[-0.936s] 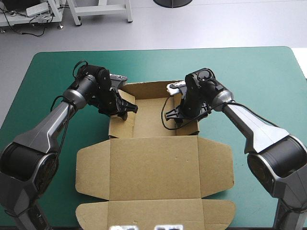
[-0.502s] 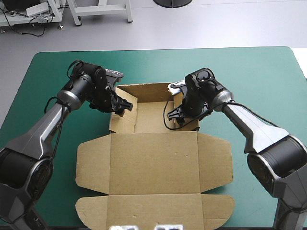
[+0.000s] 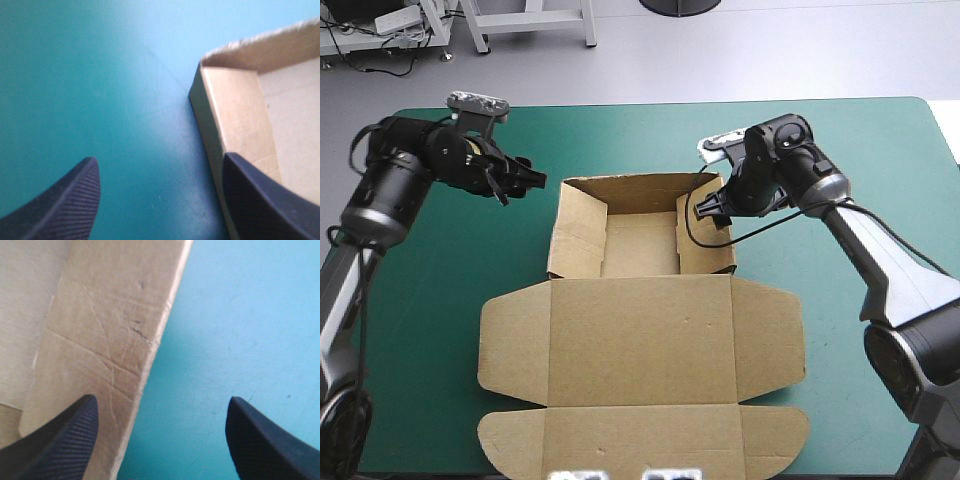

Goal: Fold the box

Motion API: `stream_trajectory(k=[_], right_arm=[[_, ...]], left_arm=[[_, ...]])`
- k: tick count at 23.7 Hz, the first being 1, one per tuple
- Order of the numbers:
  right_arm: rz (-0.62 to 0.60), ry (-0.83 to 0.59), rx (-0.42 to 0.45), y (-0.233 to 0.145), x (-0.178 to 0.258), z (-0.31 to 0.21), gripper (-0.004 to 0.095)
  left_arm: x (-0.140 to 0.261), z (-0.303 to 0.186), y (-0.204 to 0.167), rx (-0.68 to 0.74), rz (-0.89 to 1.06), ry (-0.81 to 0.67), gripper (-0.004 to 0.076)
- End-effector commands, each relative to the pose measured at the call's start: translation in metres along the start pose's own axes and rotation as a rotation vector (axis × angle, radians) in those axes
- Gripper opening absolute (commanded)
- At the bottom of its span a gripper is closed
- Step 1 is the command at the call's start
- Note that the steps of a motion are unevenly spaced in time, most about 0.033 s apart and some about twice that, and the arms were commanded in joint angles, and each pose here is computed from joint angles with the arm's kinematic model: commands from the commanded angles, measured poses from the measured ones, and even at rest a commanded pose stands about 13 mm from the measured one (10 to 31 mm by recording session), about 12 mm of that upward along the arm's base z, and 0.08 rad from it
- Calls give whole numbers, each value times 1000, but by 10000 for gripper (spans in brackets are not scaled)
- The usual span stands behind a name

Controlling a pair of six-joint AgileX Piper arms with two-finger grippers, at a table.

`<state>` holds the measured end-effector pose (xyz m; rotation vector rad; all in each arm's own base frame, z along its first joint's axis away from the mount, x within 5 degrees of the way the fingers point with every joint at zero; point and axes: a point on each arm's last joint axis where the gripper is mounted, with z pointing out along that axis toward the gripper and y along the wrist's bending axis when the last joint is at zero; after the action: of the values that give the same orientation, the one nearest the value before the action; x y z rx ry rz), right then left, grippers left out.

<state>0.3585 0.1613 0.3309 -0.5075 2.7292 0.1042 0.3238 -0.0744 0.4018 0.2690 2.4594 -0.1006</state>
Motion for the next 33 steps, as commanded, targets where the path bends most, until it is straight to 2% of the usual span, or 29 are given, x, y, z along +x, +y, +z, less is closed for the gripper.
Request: stream_trajectory(k=[1, 4, 6, 10, 12, 17, 19, 22, 29, 33], right_arm=[[-23, -185, -7, -5, 2, -72, 665], [-49, -269, -32, -3, 15, -111, 665], [-53, -294, -54, -2, 20, -123, 665], [-51, -300, -74, 0, 22, -126, 665], [-46, -308, -126, 5, 21, -126, 665], [-47, -262, -106, 3, 16, -111, 665], [-42, -213, -111, 4, 8, -90, 665], [-41, -159, -76, 2, 1, -66, 665], [-29, -29, -66, 3, -10, -8, 665], [-15, 38, -100, 6, -13, 22, 665]], left_arm=[[-5, -74, -1, 4, 68, -253, 500], [16, -129, 0, -12, 142, -323, 440], [34, -158, 1, -25, 165, -319, 393], [63, -188, 6, -88, 186, -310, 387], [93, -204, 7, -99, 187, -351, 387], [162, -195, 6, -84, 190, -323, 387], [196, -184, 10, -125, 170, -326, 387], [218, -173, 15, -167, 162, -298, 387], [235, -167, 17, -185, 138, -286, 387], [234, -167, 17, -185, 139, -303, 387]])
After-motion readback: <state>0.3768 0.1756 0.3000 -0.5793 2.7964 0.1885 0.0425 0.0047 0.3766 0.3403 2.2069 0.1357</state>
